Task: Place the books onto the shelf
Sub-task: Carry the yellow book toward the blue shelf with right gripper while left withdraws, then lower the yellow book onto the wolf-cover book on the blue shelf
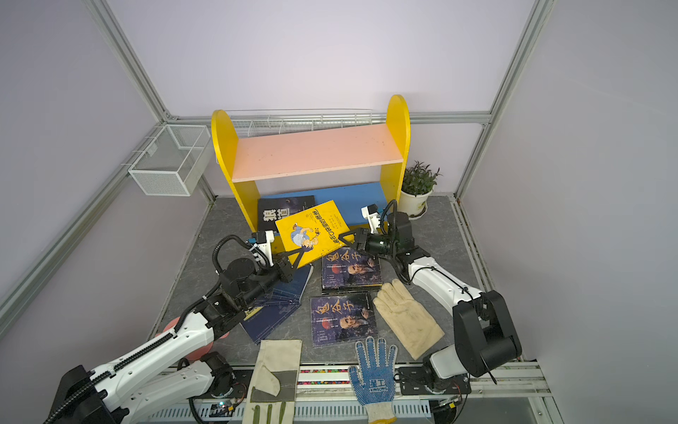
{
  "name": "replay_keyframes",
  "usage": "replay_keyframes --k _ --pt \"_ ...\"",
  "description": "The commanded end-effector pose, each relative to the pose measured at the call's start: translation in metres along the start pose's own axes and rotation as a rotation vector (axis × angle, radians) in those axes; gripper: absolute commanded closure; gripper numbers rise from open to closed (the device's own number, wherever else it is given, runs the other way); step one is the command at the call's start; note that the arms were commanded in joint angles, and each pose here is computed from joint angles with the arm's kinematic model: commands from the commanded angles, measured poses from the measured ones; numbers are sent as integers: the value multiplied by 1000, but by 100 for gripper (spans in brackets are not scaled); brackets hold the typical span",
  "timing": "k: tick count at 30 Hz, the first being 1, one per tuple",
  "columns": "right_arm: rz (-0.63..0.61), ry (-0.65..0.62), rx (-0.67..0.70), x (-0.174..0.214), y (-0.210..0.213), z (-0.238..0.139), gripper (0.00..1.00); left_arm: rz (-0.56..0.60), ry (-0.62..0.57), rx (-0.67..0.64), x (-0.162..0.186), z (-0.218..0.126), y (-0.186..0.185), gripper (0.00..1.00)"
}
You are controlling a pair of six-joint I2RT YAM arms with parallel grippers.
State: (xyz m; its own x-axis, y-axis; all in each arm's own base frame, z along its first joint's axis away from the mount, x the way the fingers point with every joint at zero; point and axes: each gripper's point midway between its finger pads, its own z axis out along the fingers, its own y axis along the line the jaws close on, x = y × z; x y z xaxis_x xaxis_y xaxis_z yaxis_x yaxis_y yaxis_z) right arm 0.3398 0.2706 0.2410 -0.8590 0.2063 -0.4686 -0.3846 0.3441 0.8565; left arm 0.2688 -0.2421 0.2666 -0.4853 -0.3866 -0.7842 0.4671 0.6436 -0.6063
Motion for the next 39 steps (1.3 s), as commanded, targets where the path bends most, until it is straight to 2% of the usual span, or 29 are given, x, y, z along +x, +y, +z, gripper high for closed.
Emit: replay_keyframes --k 1,6,7,9,12,13,17,21,23,26,32,35,39 --pt "-23 -75 -1 -15 4 -1 72 5 -71 62 -22 -3 -18 100" --pt "-53 -83 -9 -19 9 -2 93 -7 -51 -7 -15 -4 -3 100" --pt "-55 -85 -10 -20 10 -2 93 -19 -54 -32 -15 -4 2 90" --pt "-58 -95 -21 -21 14 -3 94 -42 -74 -103 -16 -7 15 51" --pt "-53 -144 -30 -28 17 -6 94 -64 -118 -275 -18 -17 48 6" --pt "-58 -176 -46 -33 22 -7 94 -76 -140 -357 -19 -25 63 2" --pt "-30 -295 -105 -46 29 -15 94 -156 -282 -616 -26 -70 111 0" --pt "-15 -401 -136 -61 36 -19 94 -289 -419 -1021 -16 -160 168 1" --pt "-24 -410 -152 -68 44 -16 93 -318 -427 -1124 -7 -187 182 1" --pt "-12 -423 -194 -75 53 -14 94 -341 -431 -1155 3 -201 191 1" --pt "-19 -418 -273 -85 79 -10 94 -388 -469 -1120 10 -201 198 1" --pt "-16 -420 -260 -88 78 -2 94 -382 -463 -1133 11 -201 200 1" --pt "-12 -399 -217 -95 70 30 93 -375 -444 -1148 15 -198 202 1"
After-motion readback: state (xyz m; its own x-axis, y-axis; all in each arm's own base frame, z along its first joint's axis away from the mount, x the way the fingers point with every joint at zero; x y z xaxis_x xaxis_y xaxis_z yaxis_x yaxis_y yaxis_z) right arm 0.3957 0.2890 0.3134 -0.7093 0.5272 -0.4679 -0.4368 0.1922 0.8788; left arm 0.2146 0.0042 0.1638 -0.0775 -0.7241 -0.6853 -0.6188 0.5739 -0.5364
